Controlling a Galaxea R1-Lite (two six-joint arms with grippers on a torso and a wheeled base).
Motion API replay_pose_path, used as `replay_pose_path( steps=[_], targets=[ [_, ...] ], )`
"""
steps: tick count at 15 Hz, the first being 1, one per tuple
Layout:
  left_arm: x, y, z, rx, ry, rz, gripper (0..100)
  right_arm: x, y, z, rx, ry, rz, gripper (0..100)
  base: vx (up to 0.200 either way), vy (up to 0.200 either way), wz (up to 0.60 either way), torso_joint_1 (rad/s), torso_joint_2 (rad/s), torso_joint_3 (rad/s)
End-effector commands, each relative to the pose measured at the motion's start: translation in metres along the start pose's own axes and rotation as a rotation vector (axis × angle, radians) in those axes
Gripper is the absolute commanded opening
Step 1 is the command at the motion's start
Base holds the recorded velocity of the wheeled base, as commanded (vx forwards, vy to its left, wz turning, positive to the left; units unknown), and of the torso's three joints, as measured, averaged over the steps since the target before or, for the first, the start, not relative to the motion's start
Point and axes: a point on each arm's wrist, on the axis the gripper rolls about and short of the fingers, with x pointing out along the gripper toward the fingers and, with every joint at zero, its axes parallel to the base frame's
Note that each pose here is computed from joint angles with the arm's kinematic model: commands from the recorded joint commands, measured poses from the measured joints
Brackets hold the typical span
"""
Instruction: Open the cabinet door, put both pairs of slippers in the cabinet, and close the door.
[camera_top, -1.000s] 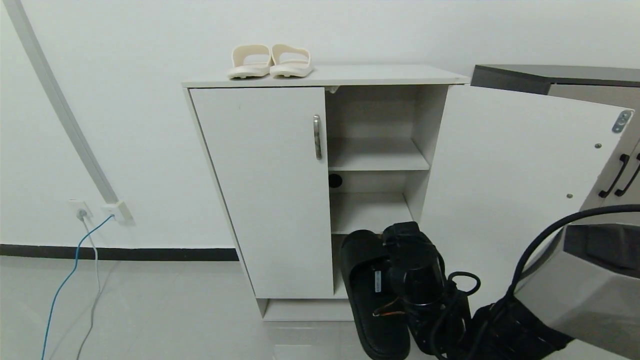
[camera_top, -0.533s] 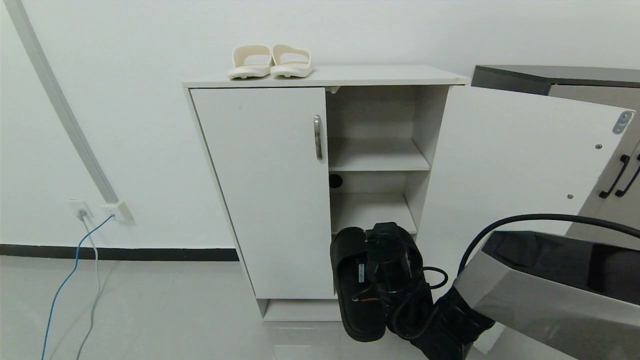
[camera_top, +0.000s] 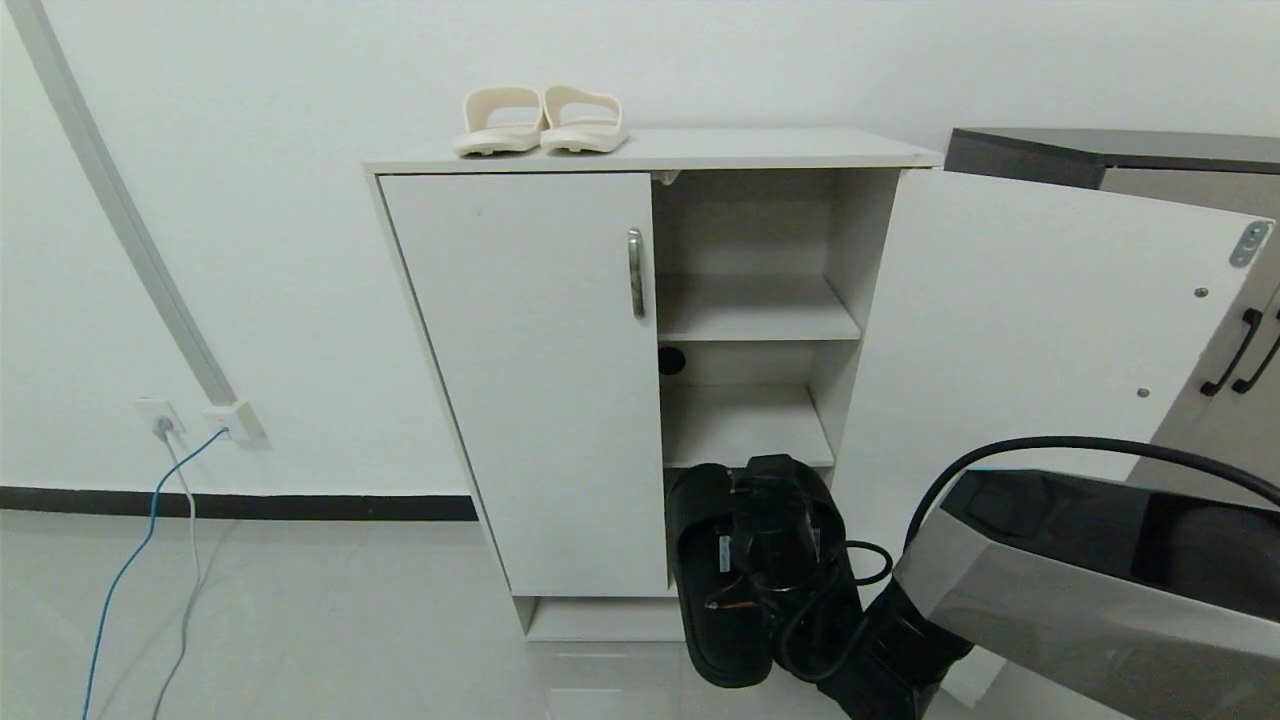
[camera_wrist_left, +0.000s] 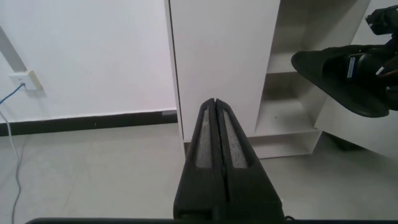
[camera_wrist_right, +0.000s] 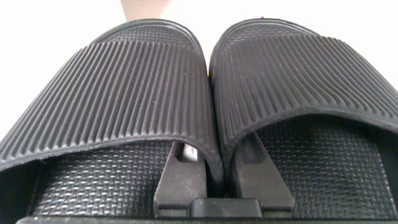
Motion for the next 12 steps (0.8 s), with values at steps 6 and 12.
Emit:
replay_pose_path(
  steps=[6,12],
  targets=[
    [0.0,0.0,0.0,-0.002,0.002,0.0,0,0.003,-0.001,-0.009,-0.007,0.016,-0.008,0,0.0,0.0,0.0,0.003,0.0,-0.167],
    [0.0,0.0,0.0,-0.002,0.002,0.0,0,0.008,-0.002,-0.012,0.002,-0.003,-0.055,0,0.0,0.0,0.0,0.003,0.0,-0.103]
  ],
)
